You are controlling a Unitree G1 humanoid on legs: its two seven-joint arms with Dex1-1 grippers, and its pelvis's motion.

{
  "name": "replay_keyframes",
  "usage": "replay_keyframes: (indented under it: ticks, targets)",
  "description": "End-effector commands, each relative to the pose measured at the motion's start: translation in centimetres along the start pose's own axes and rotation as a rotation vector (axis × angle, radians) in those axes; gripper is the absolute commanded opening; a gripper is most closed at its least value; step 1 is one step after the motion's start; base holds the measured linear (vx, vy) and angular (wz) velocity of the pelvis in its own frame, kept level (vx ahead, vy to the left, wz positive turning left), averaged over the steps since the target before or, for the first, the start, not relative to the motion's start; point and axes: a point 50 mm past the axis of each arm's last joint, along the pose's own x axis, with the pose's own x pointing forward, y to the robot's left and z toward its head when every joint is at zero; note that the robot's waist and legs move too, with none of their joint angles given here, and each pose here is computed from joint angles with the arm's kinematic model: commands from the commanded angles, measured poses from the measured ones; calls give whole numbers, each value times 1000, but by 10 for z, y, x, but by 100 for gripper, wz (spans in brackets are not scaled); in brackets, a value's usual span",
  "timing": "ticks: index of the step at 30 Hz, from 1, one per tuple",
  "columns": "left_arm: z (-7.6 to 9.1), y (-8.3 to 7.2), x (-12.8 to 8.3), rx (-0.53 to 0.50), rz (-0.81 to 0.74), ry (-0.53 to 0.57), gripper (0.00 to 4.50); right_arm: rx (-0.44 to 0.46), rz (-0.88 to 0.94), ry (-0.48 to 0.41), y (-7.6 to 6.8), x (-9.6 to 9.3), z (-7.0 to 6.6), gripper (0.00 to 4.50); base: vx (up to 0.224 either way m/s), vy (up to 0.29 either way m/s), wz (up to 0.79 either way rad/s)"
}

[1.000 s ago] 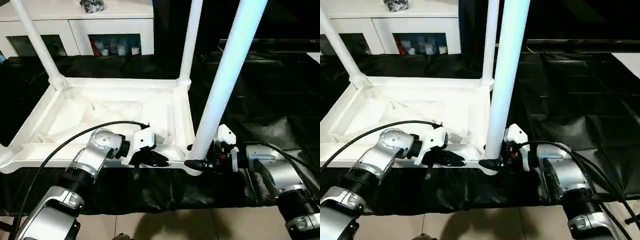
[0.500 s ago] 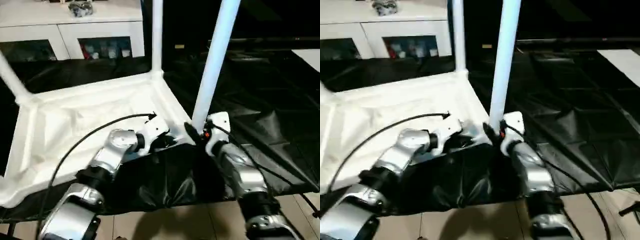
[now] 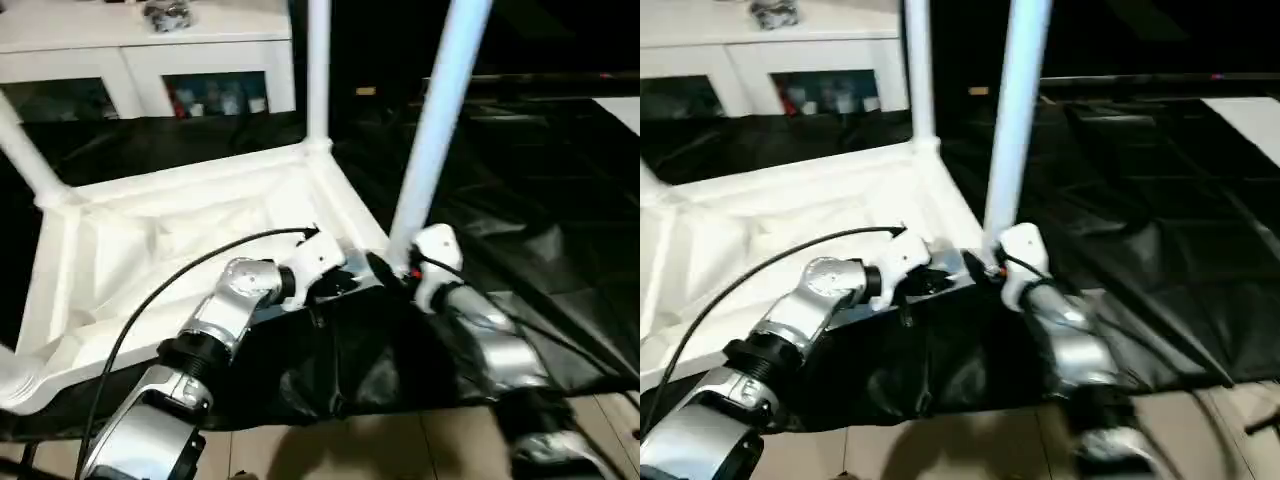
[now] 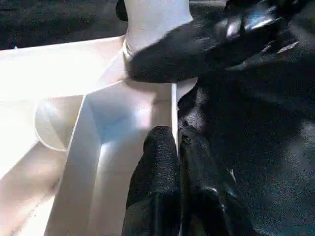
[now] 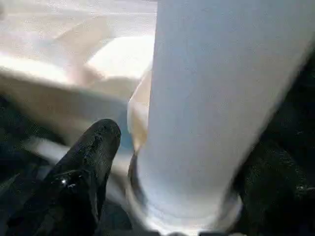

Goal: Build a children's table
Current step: Rotate table base

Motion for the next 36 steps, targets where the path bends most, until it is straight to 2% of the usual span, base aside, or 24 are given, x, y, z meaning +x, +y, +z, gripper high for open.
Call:
replay_keyframes:
  ticks: [1, 4, 5, 6, 9, 13, 16, 19, 20, 23, 24, 25, 28, 30, 31, 34, 36]
  targets:
    - [-1, -7, 2, 8, -36, -30, 0, 14, 81, -30, -5, -12, 4, 366, 0, 0, 0]
    - [-3, -7, -1, 6, -41, -25, 0, 64, 136, -38, -23, -39, 6, 366, 0, 0, 0]
    - [-4, -7, -1, 6, -41, -25, 0, 63, 136, -38, -24, -40, 6, 366, 0, 0, 0]
    - [-5, -7, -2, 6, -43, -23, 0, 51, 149, -26, -33, -55, 6, 366, 0, 0, 0]
    - [-7, -7, -3, 7, -50, -21, 0, 23, 180, 16, -43, -76, 5, 366, 0, 0, 0]
    - [-8, -8, -4, 17, -59, -26, 0, -2, 227, 63, -46, -92, 4, 366, 0, 0, 0]
    - [-7, -8, -5, 19, -57, -40, 0, 6, 260, 74, -43, -95, 5, 366, 0, 0, 0]
    - [-1, -2, -7, -35, -2, -97, 0, 14, 345, 70, -28, -88, 9, 366, 0, 0, 0]
    - [2, -2, -9, -58, -8, -109, 27, 12, 369, 63, -24, -84, 11, 368, 0, 0, 0]
    - [7, -1, -16, -91, -22, -149, 44, -3, 428, 35, -9, -69, 15, 369, 0, 0, 0]
    - [11, -2, -25, -111, -44, -171, 55, -5, 460, 18, 0, -57, 18, 369, 0, 0, 0]
    - [11, -2, -25, -111, -44, -171, 67, -5, 460, 18, 0, -57, 18, 369, 0, 0, 0]
    - [12, -6, -43, -141, -85, -175, 81, -13, 491, 4, 9, -43, 21, 369, 0, 0, 0]
    - [6, -12, -65, -163, -139, -133, 101, -20, 485, -3, 11, -30, 23, 369, 0, 0, 0]
    - [6, -12, -65, -163, -139, -133, 110, -20, 485, -3, 11, -30, 23, 369, 0, 0, 0]
    - [-7, -23, -102, -215, -166, -38, 122, -18, 479, -18, 16, -12, 28, 369, 0, 0, 0]
    - [-14, -32, -123, -249, -175, 28, 155, -13, 507, -28, 25, -2, 29, 369, 0, 0, 0]
